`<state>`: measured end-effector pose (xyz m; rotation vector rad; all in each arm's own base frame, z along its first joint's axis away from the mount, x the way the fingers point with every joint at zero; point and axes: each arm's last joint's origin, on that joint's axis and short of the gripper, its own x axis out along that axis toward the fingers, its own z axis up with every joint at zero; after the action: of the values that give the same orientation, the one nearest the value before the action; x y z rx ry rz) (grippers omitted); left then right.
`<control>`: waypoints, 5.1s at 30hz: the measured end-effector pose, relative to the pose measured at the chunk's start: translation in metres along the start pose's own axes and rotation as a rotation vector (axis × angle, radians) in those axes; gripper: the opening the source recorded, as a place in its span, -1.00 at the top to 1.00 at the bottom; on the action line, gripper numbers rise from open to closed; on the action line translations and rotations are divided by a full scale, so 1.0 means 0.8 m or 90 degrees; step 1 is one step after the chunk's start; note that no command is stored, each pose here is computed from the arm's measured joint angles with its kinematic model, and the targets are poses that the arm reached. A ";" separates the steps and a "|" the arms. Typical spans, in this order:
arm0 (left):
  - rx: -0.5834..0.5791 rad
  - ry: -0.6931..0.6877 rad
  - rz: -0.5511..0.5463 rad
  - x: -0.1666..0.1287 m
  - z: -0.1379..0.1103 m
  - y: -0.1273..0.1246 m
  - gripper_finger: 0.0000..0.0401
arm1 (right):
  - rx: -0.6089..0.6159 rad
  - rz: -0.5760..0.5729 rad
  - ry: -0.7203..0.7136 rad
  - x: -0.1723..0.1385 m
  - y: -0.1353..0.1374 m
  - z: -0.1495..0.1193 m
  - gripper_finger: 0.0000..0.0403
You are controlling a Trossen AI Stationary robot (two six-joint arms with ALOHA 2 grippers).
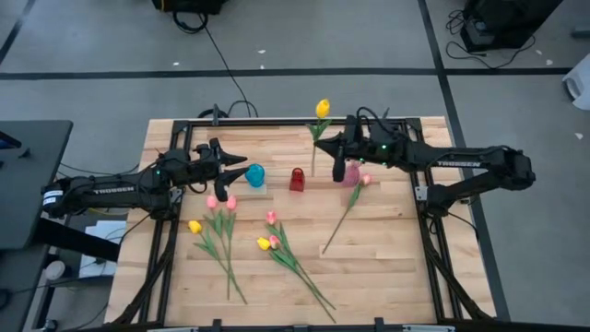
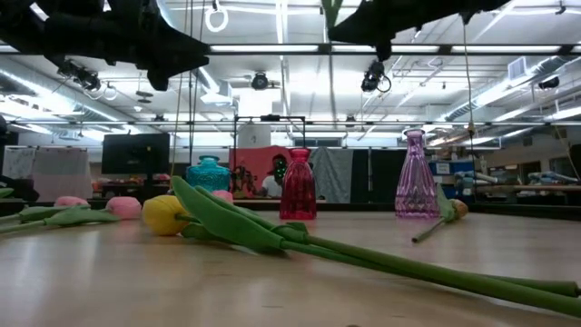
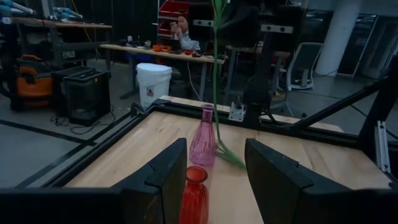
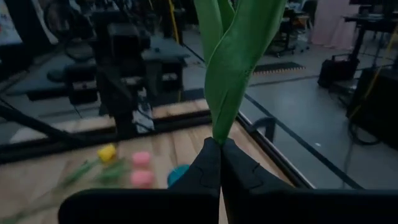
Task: Sort flowers into vase by color
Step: Put the right yellow flower into the pink vase, then adjust the flowers
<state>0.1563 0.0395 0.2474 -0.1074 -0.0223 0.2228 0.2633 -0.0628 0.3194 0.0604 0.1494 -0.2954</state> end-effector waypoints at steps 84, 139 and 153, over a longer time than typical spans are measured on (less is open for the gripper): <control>-0.031 0.031 -0.161 -0.001 -0.003 -0.009 0.16 | 0.262 -0.022 0.402 -0.080 0.209 -0.073 0.02; -0.126 0.100 -0.108 0.029 0.010 -0.022 0.16 | 0.171 0.286 0.532 0.052 0.372 -0.243 0.27; -0.105 0.099 -0.103 0.029 0.010 -0.021 0.16 | 0.147 0.111 0.615 0.049 0.341 -0.252 0.27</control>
<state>0.1819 0.0292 0.2574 -0.2859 0.1047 0.0508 0.3532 0.2024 0.1247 0.4428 1.0632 -0.0853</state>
